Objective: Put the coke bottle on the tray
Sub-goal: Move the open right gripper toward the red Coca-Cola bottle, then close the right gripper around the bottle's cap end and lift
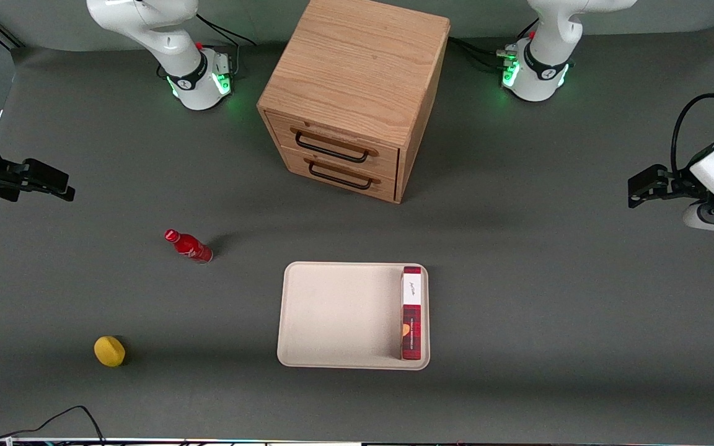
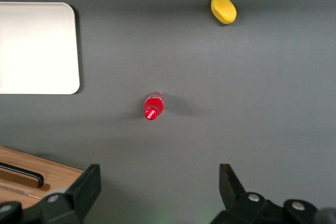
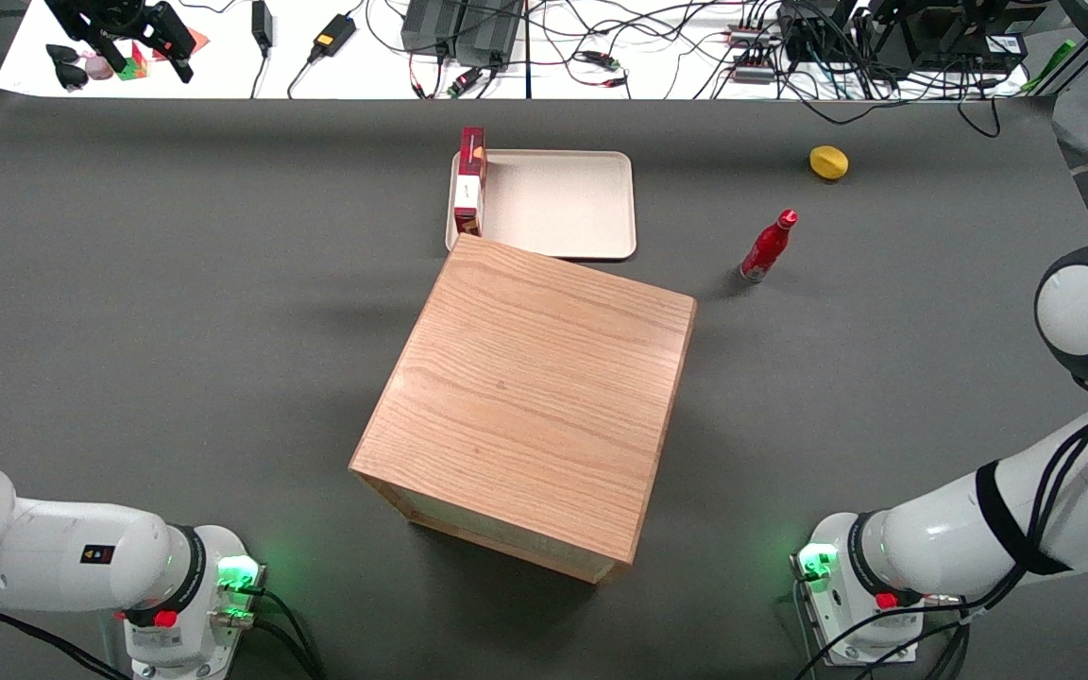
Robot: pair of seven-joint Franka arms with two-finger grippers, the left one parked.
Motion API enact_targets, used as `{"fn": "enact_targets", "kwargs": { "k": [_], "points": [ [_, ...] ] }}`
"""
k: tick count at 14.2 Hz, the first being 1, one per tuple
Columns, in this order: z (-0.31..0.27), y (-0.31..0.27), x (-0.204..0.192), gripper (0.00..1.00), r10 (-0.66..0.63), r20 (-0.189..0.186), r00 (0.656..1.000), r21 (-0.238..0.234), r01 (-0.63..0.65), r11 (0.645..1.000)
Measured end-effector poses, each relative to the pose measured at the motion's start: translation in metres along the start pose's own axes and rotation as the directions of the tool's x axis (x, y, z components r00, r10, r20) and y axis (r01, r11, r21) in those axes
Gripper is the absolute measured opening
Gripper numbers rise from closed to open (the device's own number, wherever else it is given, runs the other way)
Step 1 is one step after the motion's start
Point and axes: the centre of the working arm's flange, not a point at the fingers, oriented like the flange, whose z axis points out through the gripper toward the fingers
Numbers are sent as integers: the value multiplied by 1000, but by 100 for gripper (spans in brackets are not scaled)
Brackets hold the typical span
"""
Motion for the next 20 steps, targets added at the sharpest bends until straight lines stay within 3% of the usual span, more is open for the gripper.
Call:
{"fn": "enact_targets", "kwargs": {
  "k": [4,9,14,17,20],
  "points": [
    [-8,3,-4,100,4,-14,1000,-3,-4,1000],
    [16,3,7,100,7,-4,1000,21,-7,1000],
    [114,-14,26,100,-13,0,1000,32,13,999],
    [175,-27,18,100,-32,-23,999,38,33,999],
    [232,-41,1,100,-57,-21,998,39,58,998]
  ]
}}
